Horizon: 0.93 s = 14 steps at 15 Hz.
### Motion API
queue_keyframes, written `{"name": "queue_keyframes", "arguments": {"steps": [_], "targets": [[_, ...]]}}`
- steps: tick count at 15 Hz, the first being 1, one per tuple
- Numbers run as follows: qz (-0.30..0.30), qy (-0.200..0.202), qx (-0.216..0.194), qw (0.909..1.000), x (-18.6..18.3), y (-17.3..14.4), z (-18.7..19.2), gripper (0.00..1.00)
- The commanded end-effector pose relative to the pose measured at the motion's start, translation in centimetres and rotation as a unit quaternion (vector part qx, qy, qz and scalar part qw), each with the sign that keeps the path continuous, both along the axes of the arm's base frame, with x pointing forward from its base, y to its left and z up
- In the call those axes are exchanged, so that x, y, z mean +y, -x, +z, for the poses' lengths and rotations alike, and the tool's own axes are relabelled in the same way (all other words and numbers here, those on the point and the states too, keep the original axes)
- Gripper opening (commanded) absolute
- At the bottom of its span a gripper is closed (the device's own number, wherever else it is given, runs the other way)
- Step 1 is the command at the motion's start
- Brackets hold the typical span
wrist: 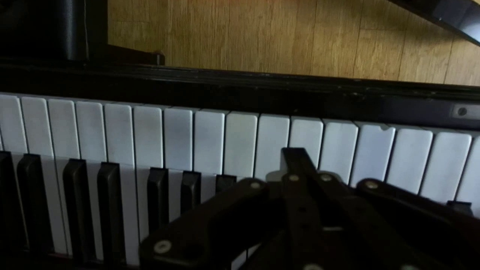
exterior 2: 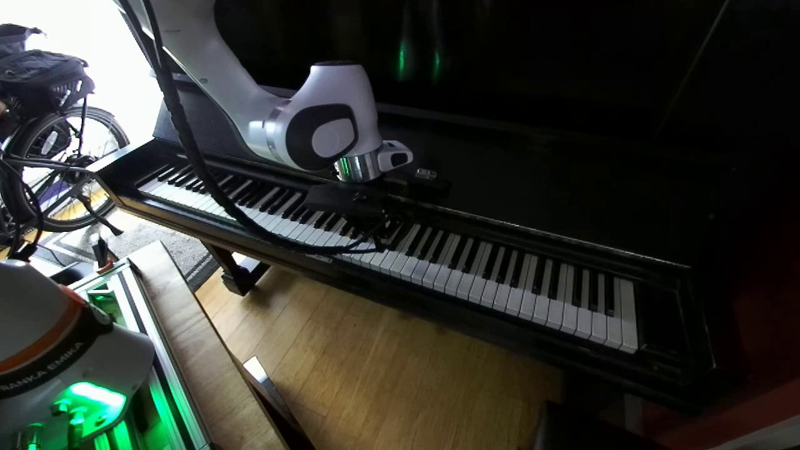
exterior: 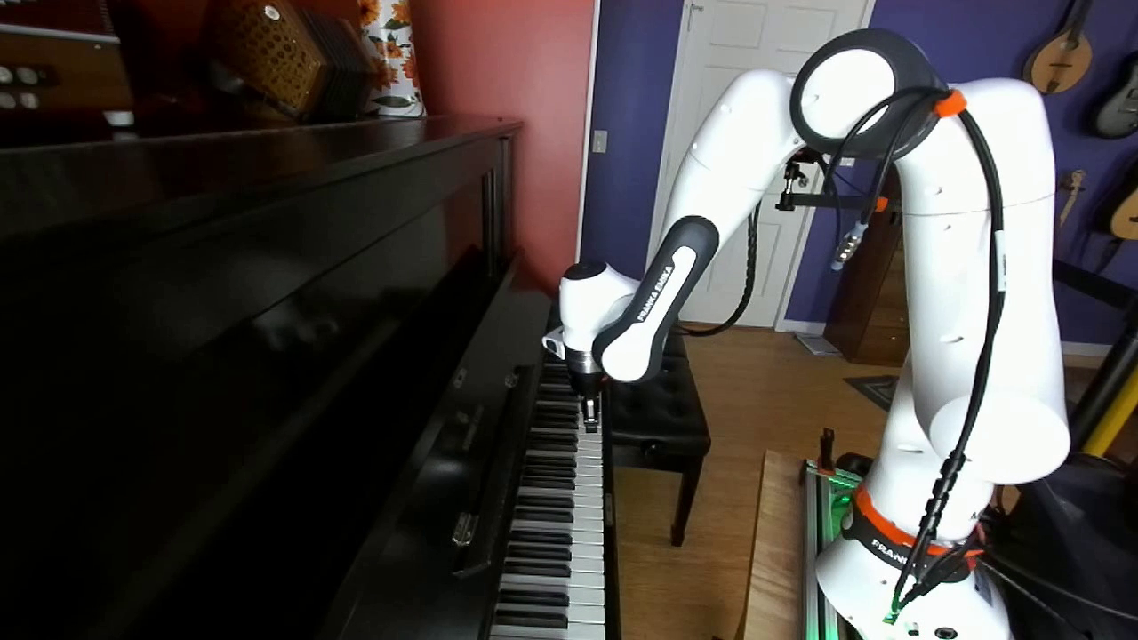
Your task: Push down on one key in the middle of the piano
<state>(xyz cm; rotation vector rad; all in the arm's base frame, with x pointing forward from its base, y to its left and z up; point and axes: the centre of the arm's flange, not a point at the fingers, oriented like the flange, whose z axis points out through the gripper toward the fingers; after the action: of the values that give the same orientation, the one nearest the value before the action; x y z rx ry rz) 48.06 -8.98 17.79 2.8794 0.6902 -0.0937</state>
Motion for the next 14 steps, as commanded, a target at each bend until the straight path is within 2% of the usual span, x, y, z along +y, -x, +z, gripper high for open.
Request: {"name": "queue_keyframes", "arguments": {"steps": [1, 3, 11, 12, 14], "targets": [[0.0, 0.011, -0.01, 0.9999, 0.6, 1.2, 1.8, 0.26], [0.0, 0.012, -0.015, 0.9998, 0.7, 1.2, 2.6, 0.32], [-0.012, 0.02, -0.016, 0.9996, 1.3, 1.6, 5.2, 0.93], [-0.013, 0.021, -0.017, 0.9995, 1.3, 1.6, 5.4, 0.99], [-0.012, 0.022, -0.019, 0.9995, 1.4, 1.8, 6.0, 1.0]]}}
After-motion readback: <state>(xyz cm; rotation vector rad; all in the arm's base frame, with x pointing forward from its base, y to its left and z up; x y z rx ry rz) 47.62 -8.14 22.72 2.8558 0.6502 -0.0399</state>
